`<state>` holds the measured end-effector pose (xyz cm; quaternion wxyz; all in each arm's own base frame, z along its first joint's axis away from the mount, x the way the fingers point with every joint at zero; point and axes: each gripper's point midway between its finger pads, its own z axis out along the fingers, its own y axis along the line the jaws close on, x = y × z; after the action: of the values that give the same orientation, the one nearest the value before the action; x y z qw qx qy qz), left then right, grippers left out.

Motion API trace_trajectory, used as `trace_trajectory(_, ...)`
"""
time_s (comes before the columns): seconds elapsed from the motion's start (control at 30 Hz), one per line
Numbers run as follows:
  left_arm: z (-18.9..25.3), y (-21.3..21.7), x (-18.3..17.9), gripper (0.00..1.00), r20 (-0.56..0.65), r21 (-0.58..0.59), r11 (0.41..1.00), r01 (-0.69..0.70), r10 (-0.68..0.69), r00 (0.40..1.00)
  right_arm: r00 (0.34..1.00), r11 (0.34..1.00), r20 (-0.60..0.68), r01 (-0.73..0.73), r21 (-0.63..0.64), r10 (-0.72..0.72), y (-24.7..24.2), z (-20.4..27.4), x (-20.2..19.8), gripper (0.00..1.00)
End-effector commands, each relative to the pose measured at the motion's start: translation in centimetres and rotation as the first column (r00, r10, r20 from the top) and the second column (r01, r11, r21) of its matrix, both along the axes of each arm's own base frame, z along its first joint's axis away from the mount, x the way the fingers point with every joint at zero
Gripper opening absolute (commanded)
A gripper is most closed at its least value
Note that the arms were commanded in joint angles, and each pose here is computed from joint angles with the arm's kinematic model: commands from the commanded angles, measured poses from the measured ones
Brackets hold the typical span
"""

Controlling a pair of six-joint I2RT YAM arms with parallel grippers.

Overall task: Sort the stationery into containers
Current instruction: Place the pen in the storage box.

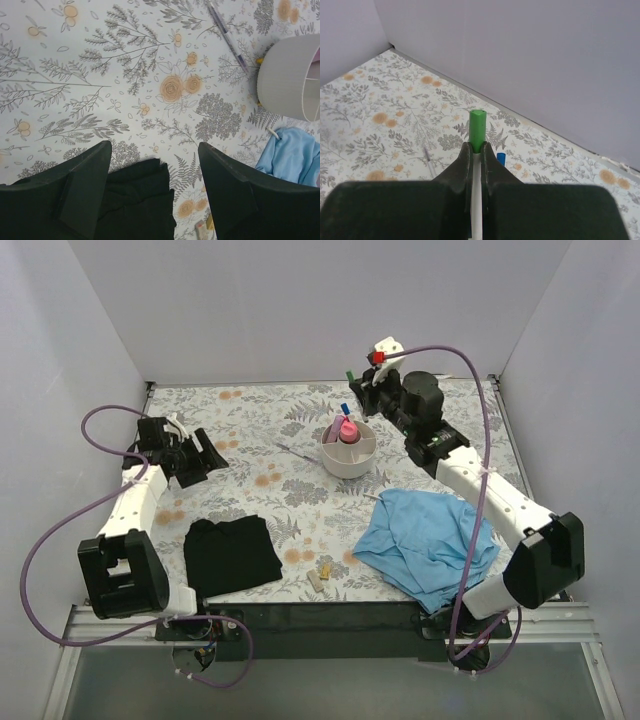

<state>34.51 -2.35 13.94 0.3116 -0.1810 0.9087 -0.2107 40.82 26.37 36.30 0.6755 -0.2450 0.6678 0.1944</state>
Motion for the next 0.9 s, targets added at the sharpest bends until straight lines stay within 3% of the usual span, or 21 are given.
trace_trajectory(0.0, 2.6, -2.1, 1.3, 0.70, 0.078, 0.000, 0.989, 0.147, -0.147, 0.986, 0.990, 0.986, 0.057, 0.120, 0.113, -0.127, -1.4, -0.6, 2.6, 0.01)
trace_trajectory(0.13, 1.2, -2.8, 1.2, 0.71, 0.059, 0.042, 0.971, 0.236, -0.238, 0.970, 0.990, 0.985, 0.051, 0.123, 0.118, -0.129, -1.9, -2.4, 3.6, 0.01)
trace_trajectory(0.47, -0.6, -3.2, 1.2, 0.71, -0.005, 0.096, 0.946, 0.311, -0.312, 0.950, 0.996, 0.990, -0.025, 0.088, 0.114, -0.085, -1.9, -6.8, 7.9, 0.01)
trace_trajectory(0.87, -1.9, -2.7, 1.9, 0.71, -0.058, 0.160, 0.931, 0.327, -0.322, 0.945, 0.997, 0.994, -0.071, 0.041, 0.106, -0.033, -0.5, -10.8, 11.6, 0.01)
